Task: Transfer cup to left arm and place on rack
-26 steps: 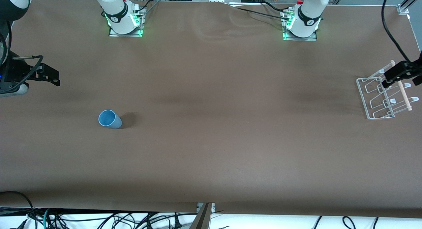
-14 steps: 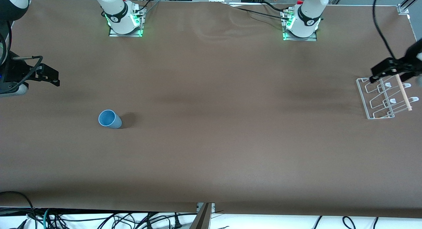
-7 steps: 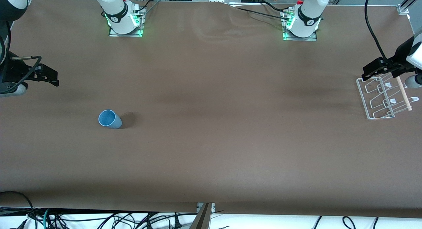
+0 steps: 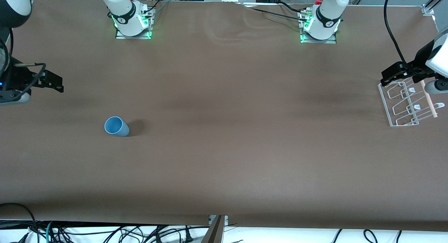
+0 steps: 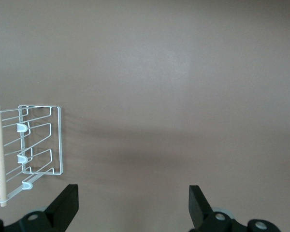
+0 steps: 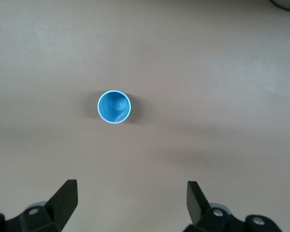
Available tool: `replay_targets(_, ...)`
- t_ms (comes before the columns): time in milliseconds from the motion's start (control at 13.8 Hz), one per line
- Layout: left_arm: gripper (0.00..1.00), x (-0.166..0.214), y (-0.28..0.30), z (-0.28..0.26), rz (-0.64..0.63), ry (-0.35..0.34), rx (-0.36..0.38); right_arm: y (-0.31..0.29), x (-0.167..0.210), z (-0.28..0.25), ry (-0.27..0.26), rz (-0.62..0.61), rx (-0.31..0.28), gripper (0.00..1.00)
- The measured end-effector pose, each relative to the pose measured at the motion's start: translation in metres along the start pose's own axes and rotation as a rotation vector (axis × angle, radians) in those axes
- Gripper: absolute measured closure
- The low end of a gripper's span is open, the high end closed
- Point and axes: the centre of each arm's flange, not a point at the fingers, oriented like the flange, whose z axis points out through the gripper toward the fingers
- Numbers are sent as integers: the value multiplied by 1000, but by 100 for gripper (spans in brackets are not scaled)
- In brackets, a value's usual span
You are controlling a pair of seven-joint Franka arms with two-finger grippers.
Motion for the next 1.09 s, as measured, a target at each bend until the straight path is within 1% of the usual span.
replay_targets(290,0,2,0,3,0,-4,1,2,27,63,9,-4,-2,0)
replay_targets(579,0,2,-2,3,-5,-3,1,2,50,144,-19,-2,2,0)
replay_targets(869,0,2,-2,3,-8,-3,-2,-2,58,203,-14,-1,4,0)
replay_targets(941,0,2,-1,3,-7,-4,-6,-4,57,219,-12,4,13,0)
replay_targets(1086,0,2,1,2,-7,-2,-13,-8,53,246,-17,26,53,0)
